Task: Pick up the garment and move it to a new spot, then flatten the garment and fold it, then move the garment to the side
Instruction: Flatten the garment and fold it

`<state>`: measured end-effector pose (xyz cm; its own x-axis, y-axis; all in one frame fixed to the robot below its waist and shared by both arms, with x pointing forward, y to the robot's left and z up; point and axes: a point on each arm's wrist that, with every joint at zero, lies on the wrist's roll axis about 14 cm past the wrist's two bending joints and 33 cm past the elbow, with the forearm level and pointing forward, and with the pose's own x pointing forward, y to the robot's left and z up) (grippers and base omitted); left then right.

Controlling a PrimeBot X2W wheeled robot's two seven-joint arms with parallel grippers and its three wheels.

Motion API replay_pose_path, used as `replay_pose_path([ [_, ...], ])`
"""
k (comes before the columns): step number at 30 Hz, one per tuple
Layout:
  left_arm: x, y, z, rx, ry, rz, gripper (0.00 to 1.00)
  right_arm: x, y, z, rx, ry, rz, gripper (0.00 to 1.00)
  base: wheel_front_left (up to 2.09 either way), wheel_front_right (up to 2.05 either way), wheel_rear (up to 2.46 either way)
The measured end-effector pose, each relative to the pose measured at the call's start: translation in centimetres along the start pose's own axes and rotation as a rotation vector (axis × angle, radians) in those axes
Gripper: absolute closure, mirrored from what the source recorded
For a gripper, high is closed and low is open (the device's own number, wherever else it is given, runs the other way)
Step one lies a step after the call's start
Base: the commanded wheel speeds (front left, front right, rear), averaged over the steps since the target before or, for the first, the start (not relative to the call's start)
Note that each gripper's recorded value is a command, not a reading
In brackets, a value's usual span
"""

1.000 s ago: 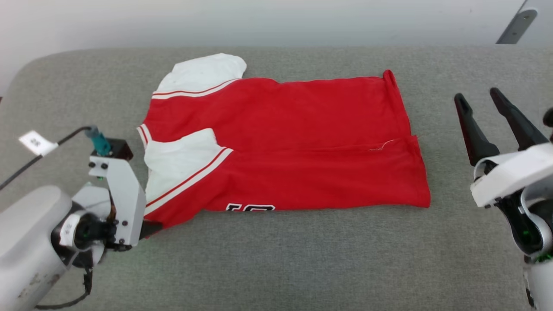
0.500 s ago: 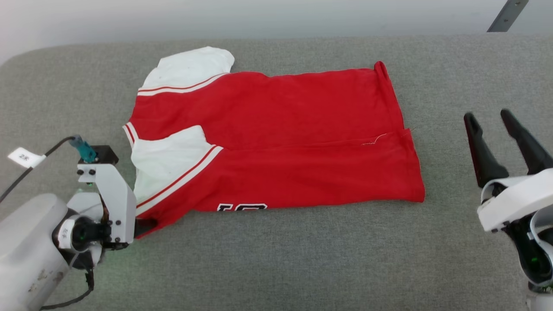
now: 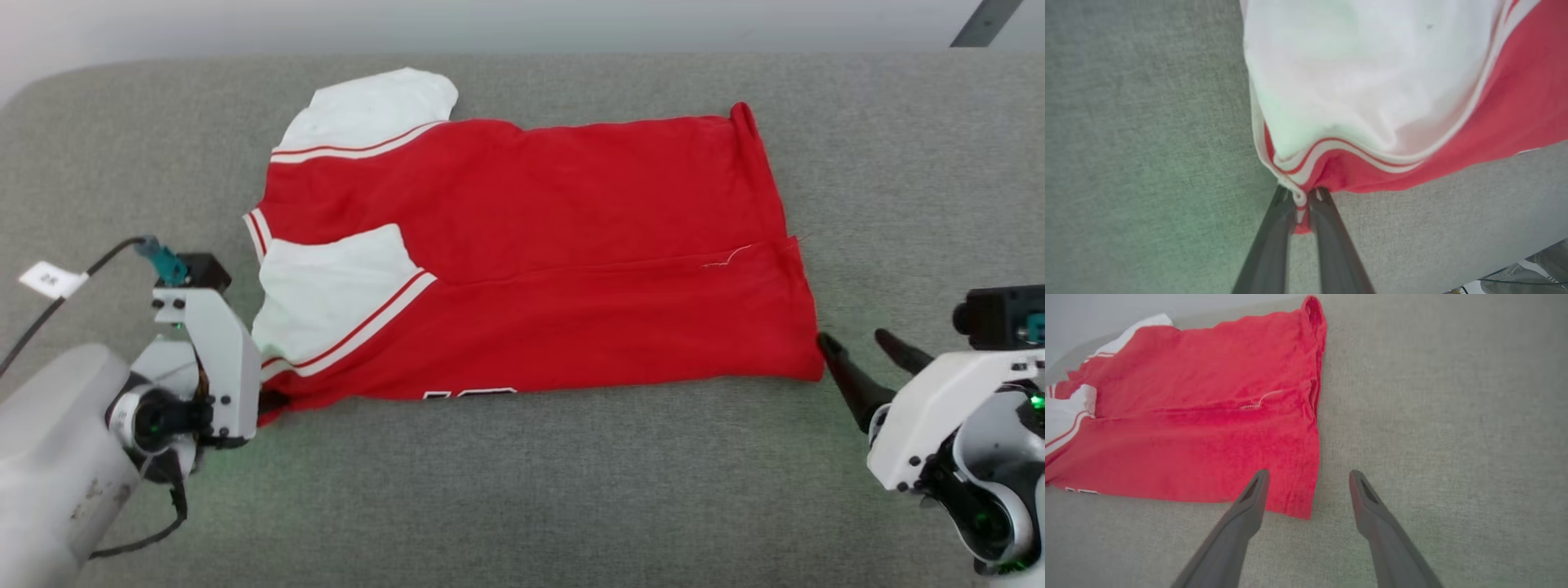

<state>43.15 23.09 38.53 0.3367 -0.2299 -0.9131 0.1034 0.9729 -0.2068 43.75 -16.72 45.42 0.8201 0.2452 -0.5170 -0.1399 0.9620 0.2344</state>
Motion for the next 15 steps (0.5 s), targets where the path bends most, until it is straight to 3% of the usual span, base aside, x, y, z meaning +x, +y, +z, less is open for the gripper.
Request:
replay_pose_path([
  [13,0.7,0.2,0.6,-0.012,-0.015,-0.023,1.00,5.0,0.5,-4.0,0.012,0.266,0.017,0.00,0.00,0.00,0.00],
  [14,0.6,0.3,0.5,-0.014,-0.015,-0.023,1.00,5.2,0.7,-4.2,0.007,0.285,0.023,0.51,0.00,0.00,0.00],
  [15,0.7,0.3,0.5,-0.016,-0.017,-0.024,1.00,5.4,0.7,-4.4,0.005,0.297,0.022,0.76,0.00,0.00,0.00],
])
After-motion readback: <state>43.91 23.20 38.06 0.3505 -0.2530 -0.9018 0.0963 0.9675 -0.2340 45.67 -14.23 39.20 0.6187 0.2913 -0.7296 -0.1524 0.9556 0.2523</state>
